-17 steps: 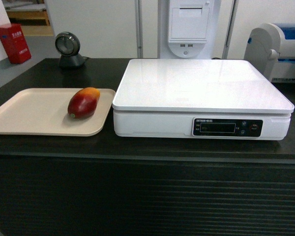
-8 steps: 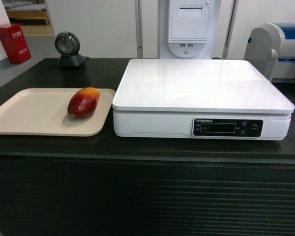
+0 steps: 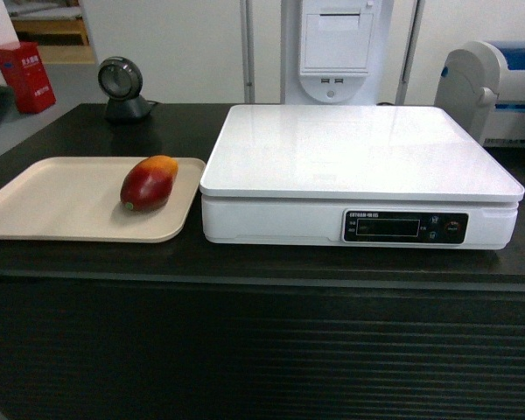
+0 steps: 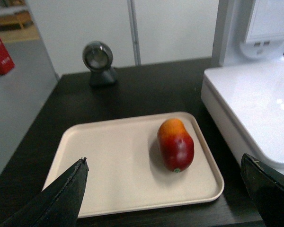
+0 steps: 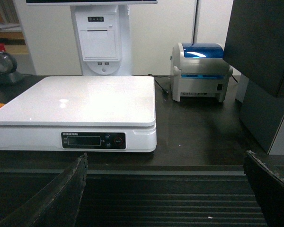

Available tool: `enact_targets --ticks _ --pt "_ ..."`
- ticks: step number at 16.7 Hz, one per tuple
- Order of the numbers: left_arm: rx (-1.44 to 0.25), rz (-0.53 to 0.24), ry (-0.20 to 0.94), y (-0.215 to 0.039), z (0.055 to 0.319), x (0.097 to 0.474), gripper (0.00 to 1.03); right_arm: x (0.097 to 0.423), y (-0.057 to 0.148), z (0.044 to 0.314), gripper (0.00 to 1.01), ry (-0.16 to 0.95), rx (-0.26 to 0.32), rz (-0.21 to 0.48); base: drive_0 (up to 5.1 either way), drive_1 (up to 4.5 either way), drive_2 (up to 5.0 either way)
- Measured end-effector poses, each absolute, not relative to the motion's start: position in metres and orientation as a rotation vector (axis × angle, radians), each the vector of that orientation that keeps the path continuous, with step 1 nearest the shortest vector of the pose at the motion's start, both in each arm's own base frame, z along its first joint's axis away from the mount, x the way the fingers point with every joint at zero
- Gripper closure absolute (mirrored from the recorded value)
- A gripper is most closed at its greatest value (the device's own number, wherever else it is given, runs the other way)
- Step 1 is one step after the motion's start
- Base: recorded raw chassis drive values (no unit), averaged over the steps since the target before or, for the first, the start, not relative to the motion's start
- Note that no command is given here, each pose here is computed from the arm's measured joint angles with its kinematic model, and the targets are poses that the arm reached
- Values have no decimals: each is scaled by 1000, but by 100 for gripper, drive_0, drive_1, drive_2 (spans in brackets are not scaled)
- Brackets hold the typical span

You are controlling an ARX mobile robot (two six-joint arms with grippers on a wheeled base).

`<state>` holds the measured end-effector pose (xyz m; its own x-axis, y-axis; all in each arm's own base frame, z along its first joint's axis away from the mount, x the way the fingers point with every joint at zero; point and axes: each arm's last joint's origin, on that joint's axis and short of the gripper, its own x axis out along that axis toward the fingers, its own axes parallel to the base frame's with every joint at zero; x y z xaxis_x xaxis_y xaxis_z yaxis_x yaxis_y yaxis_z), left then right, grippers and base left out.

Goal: Place dark red mango on scale at checkout

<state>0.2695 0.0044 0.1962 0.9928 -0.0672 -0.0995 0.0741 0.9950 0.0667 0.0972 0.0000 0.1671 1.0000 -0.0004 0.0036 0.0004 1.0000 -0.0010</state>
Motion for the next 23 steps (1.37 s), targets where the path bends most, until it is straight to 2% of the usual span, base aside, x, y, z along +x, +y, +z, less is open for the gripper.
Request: enact_targets --ticks 2,3,7,9,13,19,23 --pt "97 -131 247 7 173 323 5 97 0 167 3 -4 -1 0 0 0 0" --pt "89 -156 287 6 168 344 5 97 0 167 3 -4 -1 0 0 0 0" --pt "69 -226 349 -13 170 413 5 97 0 167 3 -4 -1 0 0 0 0" --pt "73 -224 408 -18 160 436 5 97 0 167 3 -4 -1 0 0 0 0" --pt "80 -211 480 -23 147 470 5 97 0 167 3 -4 -1 0 0 0 0" --pt "95 -231 520 -36 141 495 5 97 0 167 3 -4 -1 0 0 0 0" --pt "127 -197 608 -33 116 515 5 97 0 167 3 -4 -1 0 0 0 0"
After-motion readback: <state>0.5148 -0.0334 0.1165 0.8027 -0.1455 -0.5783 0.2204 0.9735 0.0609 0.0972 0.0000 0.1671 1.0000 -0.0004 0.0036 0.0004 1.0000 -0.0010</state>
